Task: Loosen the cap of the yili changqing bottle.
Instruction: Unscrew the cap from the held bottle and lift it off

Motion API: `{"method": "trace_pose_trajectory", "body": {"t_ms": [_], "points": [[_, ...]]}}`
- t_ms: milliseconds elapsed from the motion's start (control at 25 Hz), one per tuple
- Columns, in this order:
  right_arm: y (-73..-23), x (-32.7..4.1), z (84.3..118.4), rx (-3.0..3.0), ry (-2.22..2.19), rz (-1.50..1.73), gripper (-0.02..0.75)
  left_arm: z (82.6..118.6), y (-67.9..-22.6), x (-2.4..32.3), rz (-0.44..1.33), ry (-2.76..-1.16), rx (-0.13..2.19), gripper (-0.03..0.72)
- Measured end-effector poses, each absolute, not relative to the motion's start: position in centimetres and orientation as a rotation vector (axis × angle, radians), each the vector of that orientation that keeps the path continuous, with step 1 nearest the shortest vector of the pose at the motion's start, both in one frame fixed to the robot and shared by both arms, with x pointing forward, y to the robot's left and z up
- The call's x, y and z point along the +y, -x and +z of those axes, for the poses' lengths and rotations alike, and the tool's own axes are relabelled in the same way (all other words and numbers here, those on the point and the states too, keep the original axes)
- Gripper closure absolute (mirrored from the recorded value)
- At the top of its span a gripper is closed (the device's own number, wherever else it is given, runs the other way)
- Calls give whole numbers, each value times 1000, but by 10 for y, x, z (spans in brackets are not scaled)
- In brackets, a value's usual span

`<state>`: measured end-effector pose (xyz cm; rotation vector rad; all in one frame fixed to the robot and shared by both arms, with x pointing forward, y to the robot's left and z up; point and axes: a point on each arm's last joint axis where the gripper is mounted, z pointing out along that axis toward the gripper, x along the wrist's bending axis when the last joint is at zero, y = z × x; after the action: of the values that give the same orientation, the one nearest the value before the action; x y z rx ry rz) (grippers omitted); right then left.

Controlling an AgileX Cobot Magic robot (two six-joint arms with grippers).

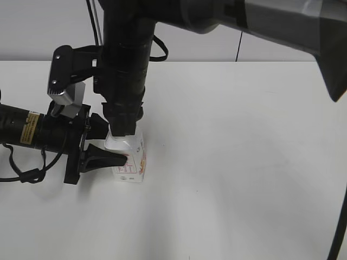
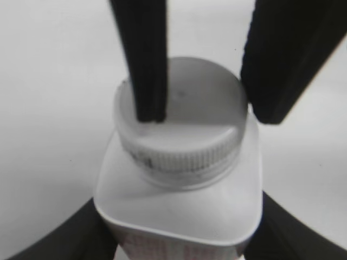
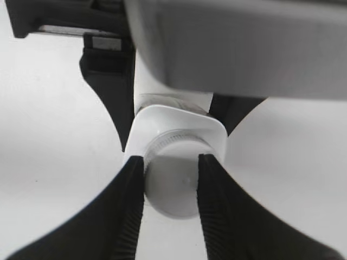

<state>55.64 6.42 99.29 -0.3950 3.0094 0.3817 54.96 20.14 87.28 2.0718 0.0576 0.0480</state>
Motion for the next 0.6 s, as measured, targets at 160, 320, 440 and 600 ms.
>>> {"method": "trace_pose_trajectory", "body": {"t_ms": [160,320,440,600], "points": [[-556,64,994,3009,397,383,477,873,-550,201,49,-2073,58,291],[-554,65,998,3018,371,418,479,873,-550,201,48,-2071,57,295],[-552,64,1008,3022,300,461,456,873,-549,201,47,-2071,54,295],[-548,63,1023,3044,20,523,334,873,-549,201,47,-2072,52,295]]}}
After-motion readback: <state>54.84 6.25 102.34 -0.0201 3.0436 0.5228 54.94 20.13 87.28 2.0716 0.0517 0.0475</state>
